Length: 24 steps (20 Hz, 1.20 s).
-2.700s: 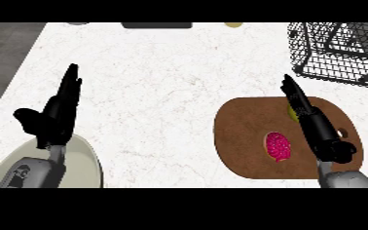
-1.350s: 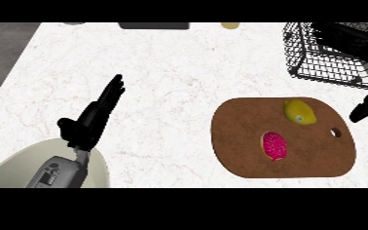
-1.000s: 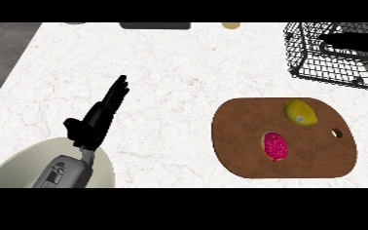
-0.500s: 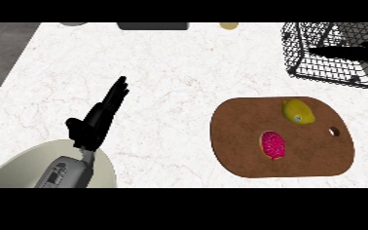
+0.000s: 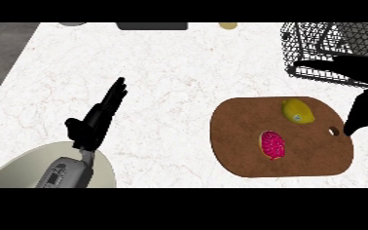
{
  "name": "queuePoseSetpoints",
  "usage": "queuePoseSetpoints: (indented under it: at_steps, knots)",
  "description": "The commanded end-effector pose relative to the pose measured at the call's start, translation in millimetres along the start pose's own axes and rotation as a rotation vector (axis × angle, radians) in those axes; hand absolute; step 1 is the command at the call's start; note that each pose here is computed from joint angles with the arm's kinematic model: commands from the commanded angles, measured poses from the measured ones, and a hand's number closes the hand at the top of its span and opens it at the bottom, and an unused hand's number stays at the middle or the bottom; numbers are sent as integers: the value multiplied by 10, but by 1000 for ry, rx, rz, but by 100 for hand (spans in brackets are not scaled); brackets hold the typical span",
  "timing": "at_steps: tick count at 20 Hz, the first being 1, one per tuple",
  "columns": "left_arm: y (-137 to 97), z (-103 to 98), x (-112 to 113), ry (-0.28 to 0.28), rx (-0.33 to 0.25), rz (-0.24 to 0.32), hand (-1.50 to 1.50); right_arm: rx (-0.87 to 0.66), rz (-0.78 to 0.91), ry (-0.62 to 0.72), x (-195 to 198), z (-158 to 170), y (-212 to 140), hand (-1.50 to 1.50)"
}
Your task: Pick the lemon from the cutting board and place it in the tiered basket
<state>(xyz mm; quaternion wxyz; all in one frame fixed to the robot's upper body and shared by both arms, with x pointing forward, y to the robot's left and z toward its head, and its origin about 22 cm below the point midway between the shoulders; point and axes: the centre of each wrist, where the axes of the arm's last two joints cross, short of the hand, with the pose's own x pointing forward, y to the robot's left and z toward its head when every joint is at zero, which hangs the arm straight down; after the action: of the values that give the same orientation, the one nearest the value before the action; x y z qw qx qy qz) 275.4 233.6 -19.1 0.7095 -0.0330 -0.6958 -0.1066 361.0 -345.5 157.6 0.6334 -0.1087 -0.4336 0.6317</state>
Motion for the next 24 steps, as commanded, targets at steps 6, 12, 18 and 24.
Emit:
queuePoseSetpoints:
  at_steps: [6,12,18,24]
  knots:
    - [-22,158,-43,15,-4,4,0,22,-29,-6,-166,-391,527,-150]
    - [150,115,-94,12,13,-4,0,34,-40,78,-324,-397,391,-150]
    - [33,73,131,3,-9,28,0,48,-41,52,-480,-531,662,-150]
    - [-71,188,-128,23,-20,-1,0,72,-35,56,-543,-740,729,-150]
